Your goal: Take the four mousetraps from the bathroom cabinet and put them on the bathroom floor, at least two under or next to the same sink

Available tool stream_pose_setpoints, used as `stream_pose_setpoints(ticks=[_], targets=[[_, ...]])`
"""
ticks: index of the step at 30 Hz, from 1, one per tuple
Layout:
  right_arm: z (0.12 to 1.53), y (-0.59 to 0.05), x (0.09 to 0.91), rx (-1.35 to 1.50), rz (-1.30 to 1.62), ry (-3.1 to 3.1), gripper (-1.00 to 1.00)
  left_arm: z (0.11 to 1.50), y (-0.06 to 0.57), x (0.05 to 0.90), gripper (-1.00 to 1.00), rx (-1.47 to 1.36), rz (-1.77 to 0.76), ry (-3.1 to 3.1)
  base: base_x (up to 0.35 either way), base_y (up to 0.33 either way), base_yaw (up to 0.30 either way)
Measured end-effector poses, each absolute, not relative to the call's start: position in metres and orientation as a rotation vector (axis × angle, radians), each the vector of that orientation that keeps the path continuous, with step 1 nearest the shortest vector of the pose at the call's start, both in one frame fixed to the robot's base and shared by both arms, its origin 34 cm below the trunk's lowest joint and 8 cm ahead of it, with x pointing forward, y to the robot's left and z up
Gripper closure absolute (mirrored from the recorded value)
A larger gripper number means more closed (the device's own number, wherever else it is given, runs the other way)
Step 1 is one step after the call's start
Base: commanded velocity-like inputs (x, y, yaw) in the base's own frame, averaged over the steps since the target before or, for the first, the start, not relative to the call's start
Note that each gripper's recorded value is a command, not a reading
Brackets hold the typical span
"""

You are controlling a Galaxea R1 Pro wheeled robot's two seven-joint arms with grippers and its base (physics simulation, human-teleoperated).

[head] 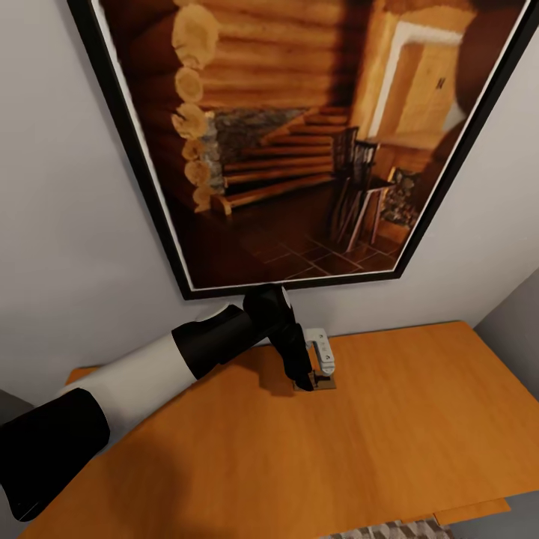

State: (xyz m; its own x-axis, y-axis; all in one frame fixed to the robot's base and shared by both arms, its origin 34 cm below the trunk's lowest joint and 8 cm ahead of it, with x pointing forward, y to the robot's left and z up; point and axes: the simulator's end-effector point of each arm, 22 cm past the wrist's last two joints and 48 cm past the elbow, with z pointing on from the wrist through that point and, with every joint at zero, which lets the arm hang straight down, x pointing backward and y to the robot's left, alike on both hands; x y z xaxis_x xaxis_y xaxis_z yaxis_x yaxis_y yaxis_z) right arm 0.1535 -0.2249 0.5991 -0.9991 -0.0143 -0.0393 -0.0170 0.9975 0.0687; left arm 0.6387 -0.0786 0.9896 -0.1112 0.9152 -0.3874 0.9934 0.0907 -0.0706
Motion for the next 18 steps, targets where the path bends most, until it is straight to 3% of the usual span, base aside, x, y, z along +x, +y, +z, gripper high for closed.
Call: stream_pose_setpoints(ticks=[18], targets=[[0.598,-0.225,0.143,-0.024,0.108,3.126,1.0,0.977,-0.079,0.638,-1.0,1.916,-0.489,2.137,0.0,0.0,0.0]])
